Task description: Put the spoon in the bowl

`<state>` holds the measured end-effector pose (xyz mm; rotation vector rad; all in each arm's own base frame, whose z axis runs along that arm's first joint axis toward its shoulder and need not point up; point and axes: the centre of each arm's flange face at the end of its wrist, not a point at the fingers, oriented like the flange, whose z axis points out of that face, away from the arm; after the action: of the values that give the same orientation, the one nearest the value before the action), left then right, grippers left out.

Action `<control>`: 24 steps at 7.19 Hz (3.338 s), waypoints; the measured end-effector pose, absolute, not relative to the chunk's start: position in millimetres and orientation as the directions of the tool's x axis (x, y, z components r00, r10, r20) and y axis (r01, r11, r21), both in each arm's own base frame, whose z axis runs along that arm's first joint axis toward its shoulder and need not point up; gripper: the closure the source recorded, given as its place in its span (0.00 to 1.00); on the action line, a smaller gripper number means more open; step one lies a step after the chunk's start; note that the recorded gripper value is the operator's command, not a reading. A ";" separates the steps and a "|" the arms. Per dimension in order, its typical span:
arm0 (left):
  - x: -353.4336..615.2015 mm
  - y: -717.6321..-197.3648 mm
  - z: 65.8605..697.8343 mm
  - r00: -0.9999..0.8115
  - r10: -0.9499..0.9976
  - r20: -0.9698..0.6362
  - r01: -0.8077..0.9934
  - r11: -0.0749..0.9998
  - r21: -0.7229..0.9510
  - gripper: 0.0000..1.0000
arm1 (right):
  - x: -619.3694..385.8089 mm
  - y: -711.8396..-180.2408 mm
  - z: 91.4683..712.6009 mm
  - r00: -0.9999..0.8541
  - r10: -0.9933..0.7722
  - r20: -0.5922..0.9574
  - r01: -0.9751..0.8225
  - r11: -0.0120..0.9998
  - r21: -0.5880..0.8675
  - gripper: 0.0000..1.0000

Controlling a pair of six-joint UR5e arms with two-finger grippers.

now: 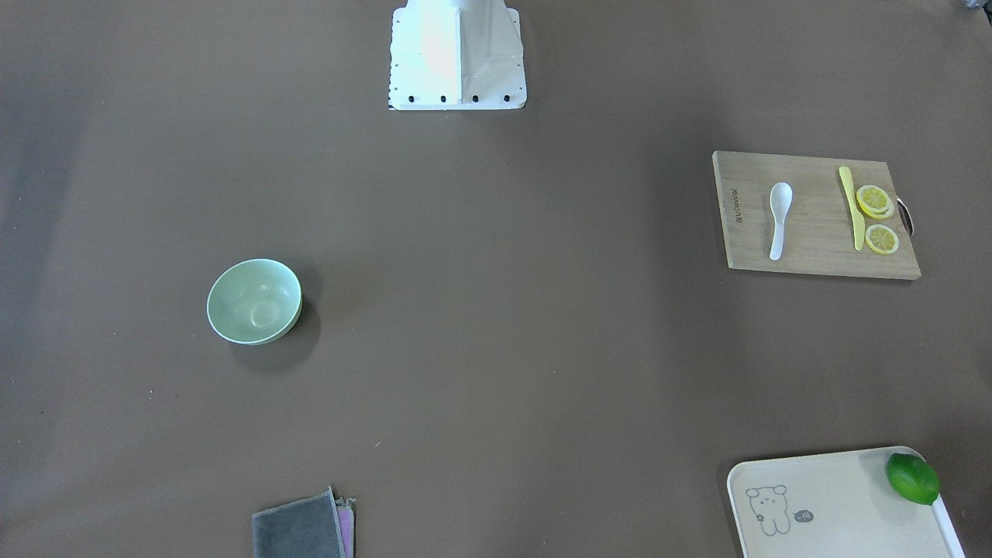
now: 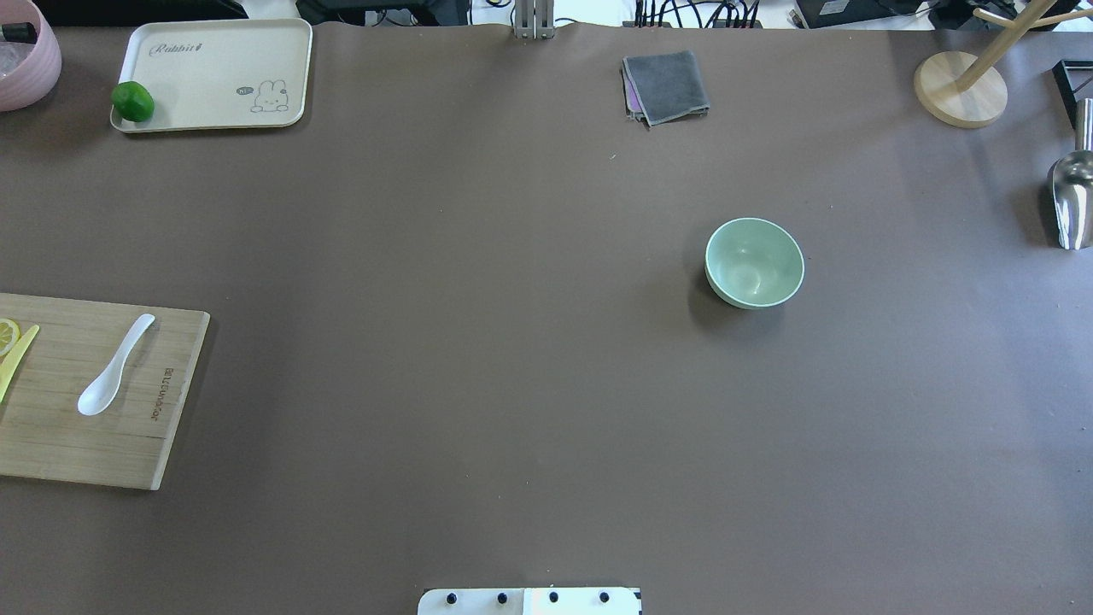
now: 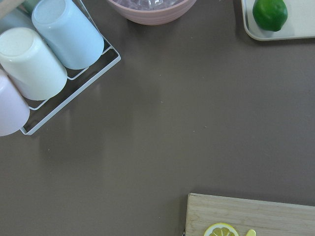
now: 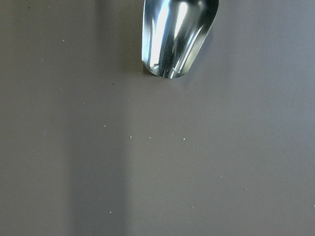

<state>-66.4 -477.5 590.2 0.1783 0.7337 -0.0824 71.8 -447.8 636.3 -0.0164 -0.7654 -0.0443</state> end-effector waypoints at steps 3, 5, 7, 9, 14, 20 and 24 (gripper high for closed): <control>-66.6 -475.3 593.1 0.740 -0.020 -0.672 0.139 0.983 0.124 0.02 | 71.8 -448.5 635.3 0.720 -0.037 0.693 0.047 0.999 0.005 0.00; -66.6 -475.4 593.2 0.740 -0.022 -0.673 0.141 0.982 0.122 0.02 | 71.8 -448.9 633.9 0.720 -0.040 0.693 0.047 0.999 0.009 0.00; -66.2 -478.0 589.7 0.739 -0.025 -0.674 0.145 0.982 0.122 0.02 | 71.9 -449.4 633.4 0.720 -0.041 0.692 0.047 0.999 0.010 0.00; -66.0 -481.0 586.8 0.739 -0.022 -0.673 0.145 0.981 0.128 0.02 | 72.0 -449.4 634.0 0.721 -0.041 0.692 0.048 0.999 0.009 0.00; -65.4 -484.2 582.4 0.741 -0.013 -0.672 0.144 0.980 0.139 0.02 | 72.1 -451.5 632.3 0.722 -0.044 0.690 0.048 0.999 0.014 0.00; -62.5 -492.1 555.3 0.737 0.062 -0.673 0.139 0.961 0.240 0.02 | 70.7 -460.7 618.1 0.720 -0.084 0.689 0.050 0.996 0.069 0.00; -47.1 -502.5 527.7 0.691 0.195 -0.696 0.110 0.924 0.367 0.02 | 52.4 -471.0 597.3 0.613 -0.146 0.776 0.059 0.988 0.139 0.00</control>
<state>-47.1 -502.5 527.7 0.4017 0.8128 0.0493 52.4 -471.0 597.3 0.1031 -0.9034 -0.1187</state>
